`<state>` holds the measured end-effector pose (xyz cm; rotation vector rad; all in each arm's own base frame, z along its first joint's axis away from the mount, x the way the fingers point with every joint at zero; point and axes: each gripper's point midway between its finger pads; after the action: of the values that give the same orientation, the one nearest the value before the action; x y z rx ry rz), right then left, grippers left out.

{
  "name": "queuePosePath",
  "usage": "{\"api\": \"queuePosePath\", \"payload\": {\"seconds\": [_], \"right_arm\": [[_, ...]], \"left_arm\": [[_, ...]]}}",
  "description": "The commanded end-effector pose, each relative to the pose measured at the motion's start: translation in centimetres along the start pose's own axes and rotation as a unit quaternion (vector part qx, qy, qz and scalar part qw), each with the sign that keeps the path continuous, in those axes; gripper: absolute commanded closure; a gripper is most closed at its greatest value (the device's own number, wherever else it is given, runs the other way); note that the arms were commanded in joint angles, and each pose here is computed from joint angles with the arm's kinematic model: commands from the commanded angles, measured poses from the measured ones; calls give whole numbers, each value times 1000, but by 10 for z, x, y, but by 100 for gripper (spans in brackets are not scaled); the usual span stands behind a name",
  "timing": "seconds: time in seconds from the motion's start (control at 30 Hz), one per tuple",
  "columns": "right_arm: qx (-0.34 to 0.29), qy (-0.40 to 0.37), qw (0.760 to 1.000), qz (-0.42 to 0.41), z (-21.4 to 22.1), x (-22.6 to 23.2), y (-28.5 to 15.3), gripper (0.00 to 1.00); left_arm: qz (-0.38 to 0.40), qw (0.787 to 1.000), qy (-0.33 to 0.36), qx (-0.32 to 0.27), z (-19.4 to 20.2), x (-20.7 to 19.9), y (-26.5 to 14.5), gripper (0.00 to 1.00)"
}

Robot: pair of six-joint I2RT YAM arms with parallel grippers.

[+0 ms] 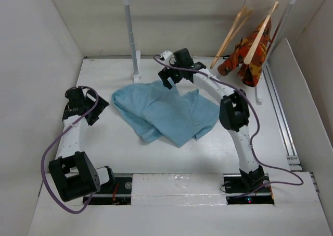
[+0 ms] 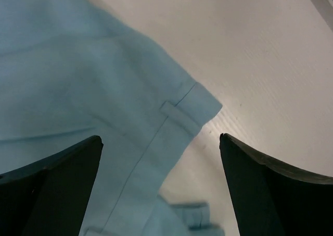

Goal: Place the trousers on the hanger
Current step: Flatten out the trousers at the center of the board.

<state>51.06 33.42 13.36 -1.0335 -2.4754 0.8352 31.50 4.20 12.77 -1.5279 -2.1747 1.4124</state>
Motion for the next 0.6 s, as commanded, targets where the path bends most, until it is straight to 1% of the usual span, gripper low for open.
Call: {"api": "queuePosePath", "payload": {"seconds": [0.0, 0.03, 0.07, 0.1, 0.13, 0.2, 0.23, 0.27, 0.3, 0.33, 0.37, 0.4, 0.43, 0.47, 0.5, 0.53, 0.57], "right_arm": [[7, 10, 1000, -6, -5, -8, 24, 0], [-7, 12, 1000, 0, -17, -10, 26, 0], [10, 41, 999, -4, 1, -16, 42, 0], [16, 59, 998, -7, 9, -21, 47, 0], [32, 74, 997, -17, 24, -17, 54, 0], [36, 88, 995, -20, 37, -15, 61, 0], [44, 91, 995, -23, 46, -14, 63, 3], [57, 91, 994, -33, 57, -3, 67, 7], [55, 83, 994, -54, 59, 12, 69, 52], [55, 83, 993, -60, 58, 14, 69, 52], [57, 71, 994, -64, 63, 21, 71, 71], [43, 58, 995, -64, 50, 28, 63, 96], [26, 53, 997, -56, 38, 26, 55, 100], [-8, 44, 997, -57, 20, 27, 49, 100], [-15, 37, 997, -62, 16, 35, 40, 100], [-63, 22, 996, -59, -25, 38, 7, 100], [-84, 6, 995, -58, -44, 40, -12, 100]], "left_arm": [[40, 999, -1, -12, -5, -13, 9, 22], [38, 999, -2, -5, -1, -11, 13, 22], [33, 999, -4, 4, 3, -7, 19, 19], [37, 999, -2, 6, 3, -8, 23, 19], [33, 999, -2, 17, 7, -6, 28, 19], [33, 999, 0, 19, 8, -5, 31, 19], [33, 999, 1, 20, 9, -4, 33, 19], [34, 999, 3, 20, 9, -4, 34, 19], [30, 999, 5, 19, 9, -3, 35, 19], [29, 999, 5, 20, 9, -3, 35, 19], [30, 999, 6, 18, 8, -3, 35, 19], [31, 999, 7, 19, 8, -3, 35, 20], [29, 999, 7, 17, 7, -3, 34, 20], [29, 999, 7, 18, 8, -3, 34, 20], [26, 1000, 7, 16, 8, -1, 34, 20], [24, 1000, 6, 14, 9, 0, 33, 19], [24, 1000, 4, 12, 8, -1, 32, 18]]}}
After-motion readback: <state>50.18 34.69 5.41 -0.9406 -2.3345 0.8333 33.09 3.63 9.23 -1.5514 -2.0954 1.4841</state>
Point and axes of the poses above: each gripper's point midway between its finger pads, its own y axis out along the fingers, its own x axis along the line the jaws close on, z = x × y, and after that the axes turned 12 degrees about y, right-handed
